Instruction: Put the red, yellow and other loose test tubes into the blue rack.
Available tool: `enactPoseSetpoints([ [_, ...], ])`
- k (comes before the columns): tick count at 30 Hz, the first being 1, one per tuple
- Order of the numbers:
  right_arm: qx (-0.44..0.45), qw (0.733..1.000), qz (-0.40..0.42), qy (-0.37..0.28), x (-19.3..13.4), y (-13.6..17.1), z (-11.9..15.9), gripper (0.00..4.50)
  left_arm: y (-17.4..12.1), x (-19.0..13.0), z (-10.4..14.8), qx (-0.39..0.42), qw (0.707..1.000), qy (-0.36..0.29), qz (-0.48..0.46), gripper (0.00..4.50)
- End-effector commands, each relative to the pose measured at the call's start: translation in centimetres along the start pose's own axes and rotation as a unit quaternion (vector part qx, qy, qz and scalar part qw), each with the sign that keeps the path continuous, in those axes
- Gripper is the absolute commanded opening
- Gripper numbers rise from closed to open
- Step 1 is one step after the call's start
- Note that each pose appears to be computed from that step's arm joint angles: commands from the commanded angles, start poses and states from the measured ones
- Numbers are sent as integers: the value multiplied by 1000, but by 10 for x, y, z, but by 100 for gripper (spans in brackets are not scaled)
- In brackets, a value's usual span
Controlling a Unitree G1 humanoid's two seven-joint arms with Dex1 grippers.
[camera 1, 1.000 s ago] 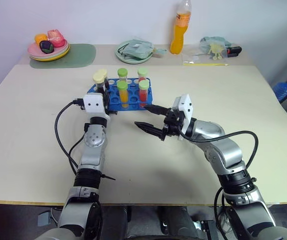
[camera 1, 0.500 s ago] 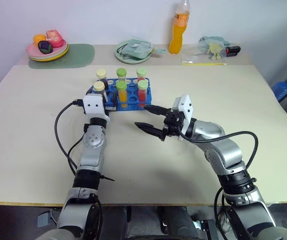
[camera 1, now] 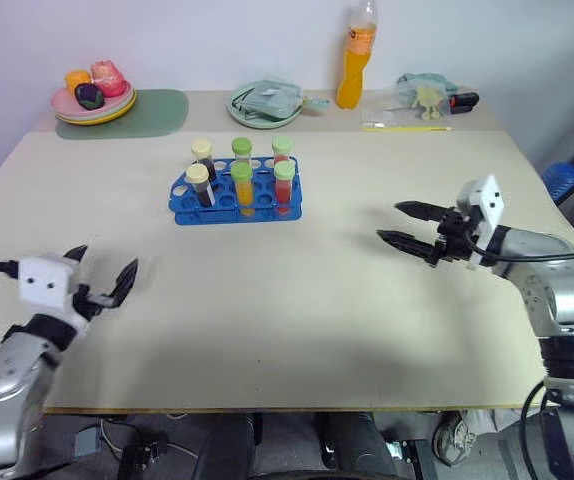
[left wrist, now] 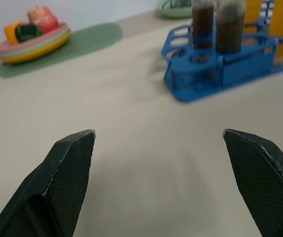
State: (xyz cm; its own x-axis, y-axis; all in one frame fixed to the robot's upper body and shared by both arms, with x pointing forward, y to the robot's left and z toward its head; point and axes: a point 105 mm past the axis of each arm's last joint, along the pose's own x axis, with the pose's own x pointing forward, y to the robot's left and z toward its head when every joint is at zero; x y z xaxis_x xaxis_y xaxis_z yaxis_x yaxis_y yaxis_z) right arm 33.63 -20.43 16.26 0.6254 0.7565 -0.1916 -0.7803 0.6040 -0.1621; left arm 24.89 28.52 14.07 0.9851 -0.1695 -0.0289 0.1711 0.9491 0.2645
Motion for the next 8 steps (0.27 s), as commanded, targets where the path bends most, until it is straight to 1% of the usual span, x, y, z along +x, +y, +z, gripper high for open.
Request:
enactPoseSetpoints([
  [1,-16,1000,-7,-7,-9,-8,3,369,-4,-8,15,19,1000,-11,-21,428],
  [6,-13,1000,-5,-9,-4,-7,0,369,-7,-13,10,15,1000,-1,-23,428],
  [8,-12,1000,1,-13,3,-4,1,369,-9,-11,10,9,1000,-5,-18,428],
])
